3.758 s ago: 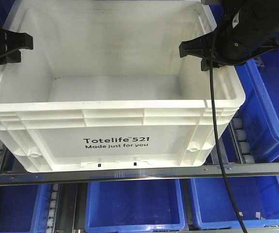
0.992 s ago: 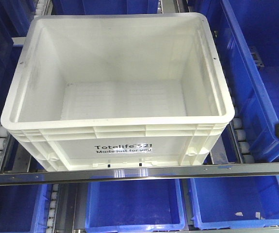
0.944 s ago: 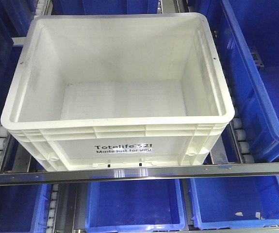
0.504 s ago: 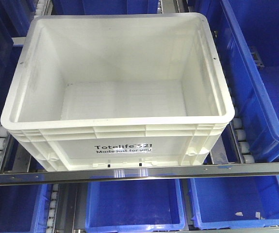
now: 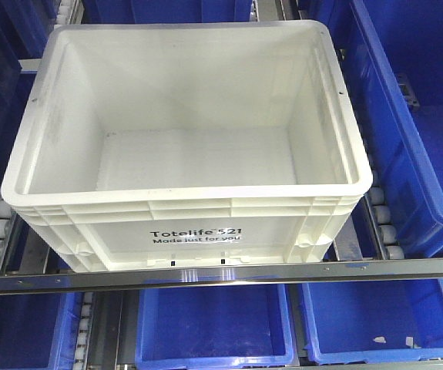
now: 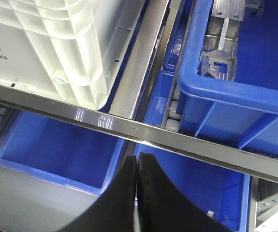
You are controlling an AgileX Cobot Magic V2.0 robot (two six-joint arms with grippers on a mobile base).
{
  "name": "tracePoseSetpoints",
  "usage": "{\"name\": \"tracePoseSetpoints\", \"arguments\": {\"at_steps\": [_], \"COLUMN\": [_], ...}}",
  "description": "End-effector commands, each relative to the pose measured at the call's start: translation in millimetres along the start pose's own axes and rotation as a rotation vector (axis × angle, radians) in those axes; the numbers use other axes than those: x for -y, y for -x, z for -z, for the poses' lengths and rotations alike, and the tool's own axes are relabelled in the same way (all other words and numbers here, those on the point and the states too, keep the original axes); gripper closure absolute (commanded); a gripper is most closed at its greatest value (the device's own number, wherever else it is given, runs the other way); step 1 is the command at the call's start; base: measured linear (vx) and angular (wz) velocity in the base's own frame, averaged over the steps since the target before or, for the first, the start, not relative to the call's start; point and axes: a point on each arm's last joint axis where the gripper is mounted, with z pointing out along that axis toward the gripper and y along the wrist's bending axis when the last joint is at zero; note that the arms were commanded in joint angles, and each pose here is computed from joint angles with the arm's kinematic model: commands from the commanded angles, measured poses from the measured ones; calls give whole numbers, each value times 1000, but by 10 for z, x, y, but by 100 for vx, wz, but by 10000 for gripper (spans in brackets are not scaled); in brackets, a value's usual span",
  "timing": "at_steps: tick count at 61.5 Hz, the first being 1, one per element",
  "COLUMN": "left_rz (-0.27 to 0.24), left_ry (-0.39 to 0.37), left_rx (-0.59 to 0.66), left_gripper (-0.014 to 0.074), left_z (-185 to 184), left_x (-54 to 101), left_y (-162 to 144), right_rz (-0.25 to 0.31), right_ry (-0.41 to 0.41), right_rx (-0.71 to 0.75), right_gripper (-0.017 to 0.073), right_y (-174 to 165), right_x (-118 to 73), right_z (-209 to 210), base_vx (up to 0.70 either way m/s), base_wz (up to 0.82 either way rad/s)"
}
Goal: Move bin from left to right shelf
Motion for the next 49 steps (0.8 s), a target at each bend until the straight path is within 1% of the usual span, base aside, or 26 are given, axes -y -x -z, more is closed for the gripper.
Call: {"name": "tracePoseSetpoints", "arguments": {"at_steps": [1,6,20,22,24,25,34,41,49], "left_rz": [10,10,8,-7,-27,-29,8,27,36], "left_ry": [-14,-14,-14,-2,22,36,128,182,230], "left_rx": [66,66,77,87,110,130,351,439,572], "left_gripper": [584,604,602,602,602,602,602,602,602], "left_z": [23,23,44,53,67,79,-2,-229,-460], "left_x": [11,11,14,7,-9,-17,-63,-128,-202], "left_y": [99,99,88,88,89,89,-7,-205,-400], "right_rz": [5,5,5,5,5,5,5,5,5], "right_ry": [-9,-9,-9,-9,-9,-9,-9,-9,-9], "right_rx": [66,66,66,66,66,66,66,66,69], "right_gripper": [568,566,566,566,566,566,566,566,567], "right_y": [109,109,109,109,109,109,109,109,111], "right_x": [11,11,11,11,11,11,11,11,11], "right_z": [39,39,39,39,39,39,39,39,40], "base_vx": [0,0,0,0,0,0,0,0,0], "base_wz": [0,0,0,0,0,0,0,0,0]}}
